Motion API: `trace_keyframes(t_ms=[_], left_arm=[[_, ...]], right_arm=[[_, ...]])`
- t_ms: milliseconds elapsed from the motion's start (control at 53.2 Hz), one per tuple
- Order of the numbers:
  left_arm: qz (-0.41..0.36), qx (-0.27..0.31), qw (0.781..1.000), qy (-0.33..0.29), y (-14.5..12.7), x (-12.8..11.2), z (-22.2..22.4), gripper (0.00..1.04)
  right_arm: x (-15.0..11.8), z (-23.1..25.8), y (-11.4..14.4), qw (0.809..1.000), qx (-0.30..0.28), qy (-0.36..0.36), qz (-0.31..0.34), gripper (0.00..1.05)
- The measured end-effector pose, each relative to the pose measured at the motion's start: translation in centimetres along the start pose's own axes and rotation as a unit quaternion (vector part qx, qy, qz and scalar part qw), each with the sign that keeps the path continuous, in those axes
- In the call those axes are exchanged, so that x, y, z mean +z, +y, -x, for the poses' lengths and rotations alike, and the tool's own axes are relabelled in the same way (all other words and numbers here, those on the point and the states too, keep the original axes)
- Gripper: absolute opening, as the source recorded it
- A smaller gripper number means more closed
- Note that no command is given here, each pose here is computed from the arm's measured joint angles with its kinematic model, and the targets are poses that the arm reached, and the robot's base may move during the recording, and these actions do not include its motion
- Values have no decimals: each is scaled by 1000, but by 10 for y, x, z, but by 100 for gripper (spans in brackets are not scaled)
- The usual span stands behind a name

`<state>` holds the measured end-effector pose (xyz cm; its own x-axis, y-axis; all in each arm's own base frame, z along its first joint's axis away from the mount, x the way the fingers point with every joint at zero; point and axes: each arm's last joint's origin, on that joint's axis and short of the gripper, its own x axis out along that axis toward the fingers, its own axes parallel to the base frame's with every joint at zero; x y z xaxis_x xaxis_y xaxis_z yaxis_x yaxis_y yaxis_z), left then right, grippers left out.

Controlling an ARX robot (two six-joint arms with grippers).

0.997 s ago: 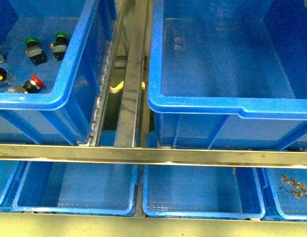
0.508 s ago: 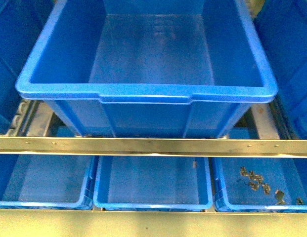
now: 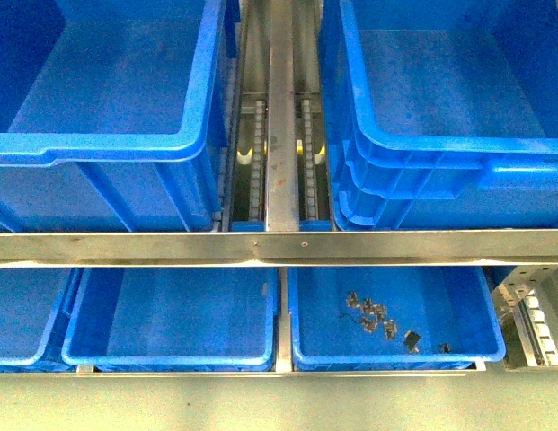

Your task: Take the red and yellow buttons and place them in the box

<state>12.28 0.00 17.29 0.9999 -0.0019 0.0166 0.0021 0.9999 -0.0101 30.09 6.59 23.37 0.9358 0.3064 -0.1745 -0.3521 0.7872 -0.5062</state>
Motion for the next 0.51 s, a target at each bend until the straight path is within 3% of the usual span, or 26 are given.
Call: trace_keyframes(t_ms=[508], left_arm=[[0,1,1000,-3,0,1,13,3]], right_arm=[[0,-2,5,1000,6,3,-8,33]])
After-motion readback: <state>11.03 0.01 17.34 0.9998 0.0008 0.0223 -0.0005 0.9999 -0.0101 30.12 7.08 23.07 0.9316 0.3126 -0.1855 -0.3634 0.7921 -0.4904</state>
